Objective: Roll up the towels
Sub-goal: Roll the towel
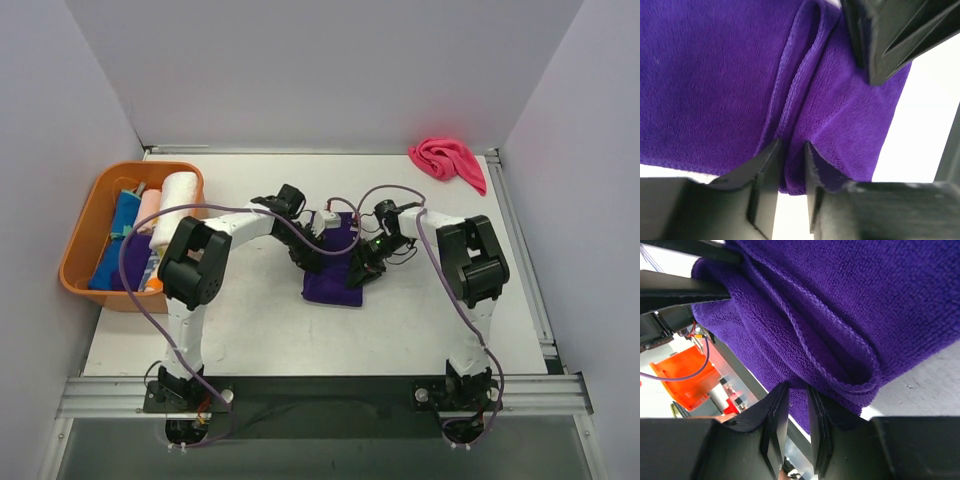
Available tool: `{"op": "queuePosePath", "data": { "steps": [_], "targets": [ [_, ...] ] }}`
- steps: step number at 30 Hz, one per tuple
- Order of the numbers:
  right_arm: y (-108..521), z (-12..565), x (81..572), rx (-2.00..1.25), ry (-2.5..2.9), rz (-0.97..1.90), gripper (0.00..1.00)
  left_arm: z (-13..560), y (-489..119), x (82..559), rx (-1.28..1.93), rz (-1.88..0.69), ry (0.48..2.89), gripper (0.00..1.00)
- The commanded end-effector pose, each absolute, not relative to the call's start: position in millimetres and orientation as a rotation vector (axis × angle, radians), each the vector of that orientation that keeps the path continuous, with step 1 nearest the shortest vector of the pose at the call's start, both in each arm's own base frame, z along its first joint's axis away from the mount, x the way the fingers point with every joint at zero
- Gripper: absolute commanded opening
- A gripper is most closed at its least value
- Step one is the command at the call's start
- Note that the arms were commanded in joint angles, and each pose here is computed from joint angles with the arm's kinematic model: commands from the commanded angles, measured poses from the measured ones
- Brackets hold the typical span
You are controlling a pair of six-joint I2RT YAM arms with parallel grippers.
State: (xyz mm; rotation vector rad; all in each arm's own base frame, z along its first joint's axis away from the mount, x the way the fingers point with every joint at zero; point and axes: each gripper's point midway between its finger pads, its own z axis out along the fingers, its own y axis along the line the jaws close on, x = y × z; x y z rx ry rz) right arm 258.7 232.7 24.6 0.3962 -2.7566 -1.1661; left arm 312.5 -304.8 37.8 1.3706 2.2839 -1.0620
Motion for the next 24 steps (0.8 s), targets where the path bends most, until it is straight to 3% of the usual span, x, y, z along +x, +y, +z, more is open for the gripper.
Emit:
{"op": "queuePosePath", "data": {
  "steps": [1, 11, 16, 24],
  "targets": [
    [222, 5, 261, 0.373, -2.809, -1.046, 0.23, 45, -297, 315, 1.353, -1.056, 2.246, 0.37],
    [215, -3, 261, 0.424, -2.842, -0.942, 0.23, 77, -219, 319, 1.437, -0.75, 2.14, 0.49],
    [221, -1, 257, 0.462, -2.828, -0.934, 0.24, 113, -243, 311, 1.582, -0.589, 1.917, 0.57],
    [222, -9, 253, 0.455, -2.802, -0.916, 0.24, 90, -304, 266, 1.953, -0.304, 1.54, 0.6]
  ]
}}
